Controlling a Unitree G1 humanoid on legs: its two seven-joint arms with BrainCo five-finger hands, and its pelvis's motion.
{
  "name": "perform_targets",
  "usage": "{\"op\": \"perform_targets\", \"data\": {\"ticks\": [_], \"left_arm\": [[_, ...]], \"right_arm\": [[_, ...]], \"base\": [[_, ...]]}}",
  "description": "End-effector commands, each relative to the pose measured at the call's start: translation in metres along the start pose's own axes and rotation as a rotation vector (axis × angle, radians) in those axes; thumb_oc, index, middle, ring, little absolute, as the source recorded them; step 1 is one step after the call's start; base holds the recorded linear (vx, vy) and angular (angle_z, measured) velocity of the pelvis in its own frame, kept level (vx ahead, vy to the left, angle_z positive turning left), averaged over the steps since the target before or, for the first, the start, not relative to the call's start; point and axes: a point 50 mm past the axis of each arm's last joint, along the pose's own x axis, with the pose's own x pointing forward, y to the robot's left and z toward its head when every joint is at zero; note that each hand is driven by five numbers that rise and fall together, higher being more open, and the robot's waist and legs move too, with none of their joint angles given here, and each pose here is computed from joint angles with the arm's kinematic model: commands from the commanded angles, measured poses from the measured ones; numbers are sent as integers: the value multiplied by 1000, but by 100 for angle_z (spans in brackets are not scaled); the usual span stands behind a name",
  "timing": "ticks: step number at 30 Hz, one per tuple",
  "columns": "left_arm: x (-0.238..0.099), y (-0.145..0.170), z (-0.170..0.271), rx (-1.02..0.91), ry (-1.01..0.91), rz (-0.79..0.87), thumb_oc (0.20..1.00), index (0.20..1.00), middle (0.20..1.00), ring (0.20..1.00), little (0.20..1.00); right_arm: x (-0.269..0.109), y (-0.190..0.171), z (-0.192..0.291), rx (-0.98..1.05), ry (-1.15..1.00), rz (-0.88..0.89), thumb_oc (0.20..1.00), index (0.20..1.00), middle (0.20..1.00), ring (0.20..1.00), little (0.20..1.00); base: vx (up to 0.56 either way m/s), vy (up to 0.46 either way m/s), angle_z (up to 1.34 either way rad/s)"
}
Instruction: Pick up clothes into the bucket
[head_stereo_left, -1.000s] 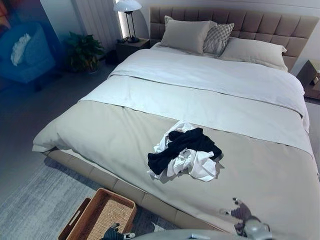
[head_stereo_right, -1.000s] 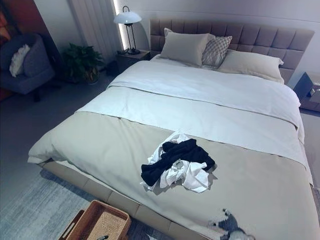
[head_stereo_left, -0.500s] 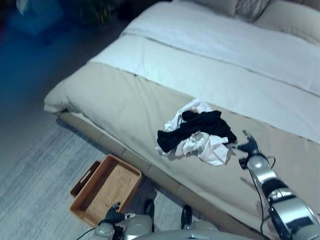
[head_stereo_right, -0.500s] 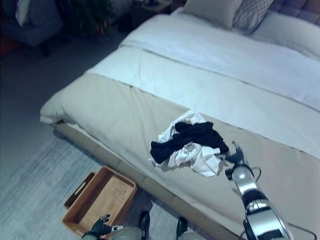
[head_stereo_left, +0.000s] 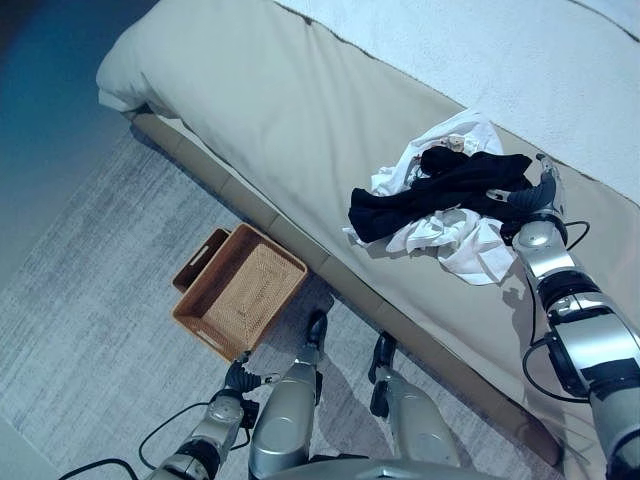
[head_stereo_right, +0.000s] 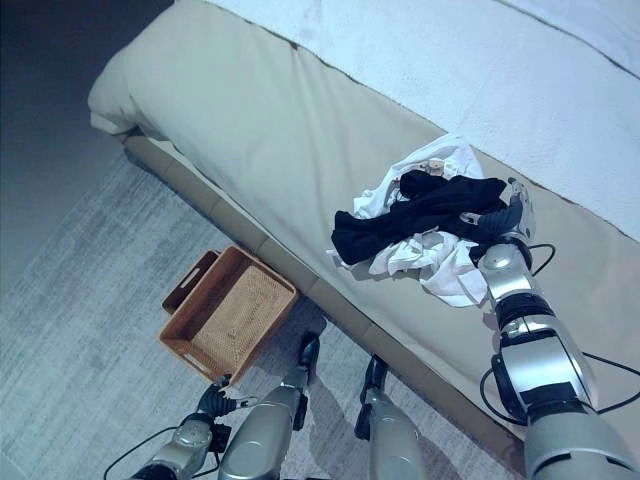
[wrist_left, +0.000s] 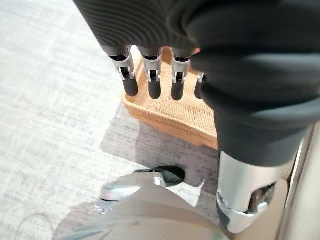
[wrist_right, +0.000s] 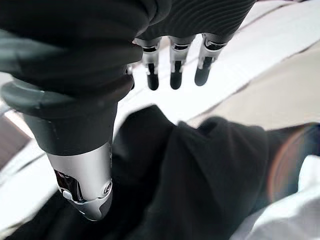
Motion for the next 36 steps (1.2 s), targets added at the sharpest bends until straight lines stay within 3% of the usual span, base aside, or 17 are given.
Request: {"op": "perform_targets", "data": {"ticks": [1, 10, 11, 12, 19, 27, 36], "left_arm": [[-5, -28, 10, -4, -63, -84, 1000, 1000, 1000, 1000, 1000], [-4, -39, 36, -33, -158, -112, 1000, 1000, 1000, 1000, 1000], [-4, -39, 36, -33, -158, -112, 1000, 1000, 1000, 1000, 1000], [-2, -38, 38, -49, -157, -102, 1000, 1000, 1000, 1000, 1000], [1, -37, 46, -127, -160, -69, 1000, 1000, 1000, 1000, 1000], [1, -36, 46, -101, -166, -64, 1000, 1000, 1000, 1000, 1000], [0, -22, 19, -72, -77, -23, 1000, 1000, 1000, 1000, 1000]], "right_arm": [[11, -19, 22, -48, -84, -83, 1000, 1000, 1000, 1000, 1000], [23, -30, 53, -222, -123, -97, 1000, 1000, 1000, 1000, 1000], [23, -30, 54, -222, -123, -97, 931, 931, 931, 931, 931], [26, -34, 59, -235, -124, -99, 203, 203, 203, 203, 203], [28, -39, 74, -175, -158, -130, 200, 200, 200, 200, 200], [22, -37, 116, 30, -311, -154, 200, 200, 200, 200, 200], [9, -39, 149, 179, -473, -147, 200, 200, 200, 200, 200]], "base": [[-51, -19, -6], [-44, -16, -13], [-27, -33, -20], [-15, -28, -15], [1, -11, -8], [9, 15, -9], [34, 31, -8]]}}
